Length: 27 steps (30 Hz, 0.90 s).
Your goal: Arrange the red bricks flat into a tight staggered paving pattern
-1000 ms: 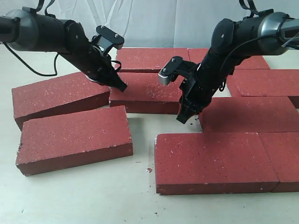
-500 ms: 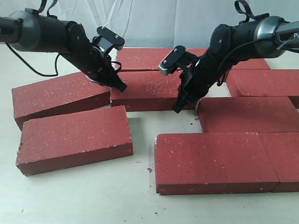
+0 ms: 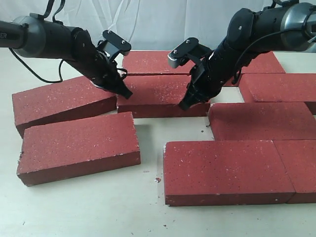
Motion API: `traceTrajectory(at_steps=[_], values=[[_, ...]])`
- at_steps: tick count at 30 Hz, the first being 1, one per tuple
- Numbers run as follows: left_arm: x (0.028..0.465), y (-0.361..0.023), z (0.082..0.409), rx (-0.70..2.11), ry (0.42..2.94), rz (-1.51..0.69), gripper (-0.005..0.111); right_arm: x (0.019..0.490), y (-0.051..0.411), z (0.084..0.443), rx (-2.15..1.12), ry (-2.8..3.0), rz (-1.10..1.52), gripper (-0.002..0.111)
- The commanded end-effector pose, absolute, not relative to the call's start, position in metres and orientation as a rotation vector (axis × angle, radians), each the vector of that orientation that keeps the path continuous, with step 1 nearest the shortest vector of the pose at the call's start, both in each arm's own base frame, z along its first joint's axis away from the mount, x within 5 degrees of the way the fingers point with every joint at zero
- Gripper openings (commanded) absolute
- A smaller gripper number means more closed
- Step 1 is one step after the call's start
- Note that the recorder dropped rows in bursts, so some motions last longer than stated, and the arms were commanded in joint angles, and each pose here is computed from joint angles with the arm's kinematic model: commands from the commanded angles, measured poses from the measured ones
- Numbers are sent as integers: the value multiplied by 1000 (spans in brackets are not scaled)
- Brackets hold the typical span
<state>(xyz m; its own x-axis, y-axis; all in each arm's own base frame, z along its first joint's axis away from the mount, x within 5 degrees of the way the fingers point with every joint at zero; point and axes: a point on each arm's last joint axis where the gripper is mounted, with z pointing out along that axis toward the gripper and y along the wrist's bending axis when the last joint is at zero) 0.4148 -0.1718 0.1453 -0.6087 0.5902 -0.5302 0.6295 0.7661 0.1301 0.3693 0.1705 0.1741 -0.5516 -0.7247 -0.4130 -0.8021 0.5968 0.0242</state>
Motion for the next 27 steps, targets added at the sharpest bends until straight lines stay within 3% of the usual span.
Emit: traceTrajectory(at_steps=[1,10,19,27], values=[[416,-185,143,917,2357,-109,0,371,169,176,-1212,2469,303,-1],[408,-206,141,979,2303,-113,0,367,168,175,-1247,2500,323,-1],[416,-186,144,942,2327,-82,0,364,161,160,-1397,2547,233,-1],[414,-183,152,949,2350,-86,0,382,160,136,-1334,2479,104,-1]])
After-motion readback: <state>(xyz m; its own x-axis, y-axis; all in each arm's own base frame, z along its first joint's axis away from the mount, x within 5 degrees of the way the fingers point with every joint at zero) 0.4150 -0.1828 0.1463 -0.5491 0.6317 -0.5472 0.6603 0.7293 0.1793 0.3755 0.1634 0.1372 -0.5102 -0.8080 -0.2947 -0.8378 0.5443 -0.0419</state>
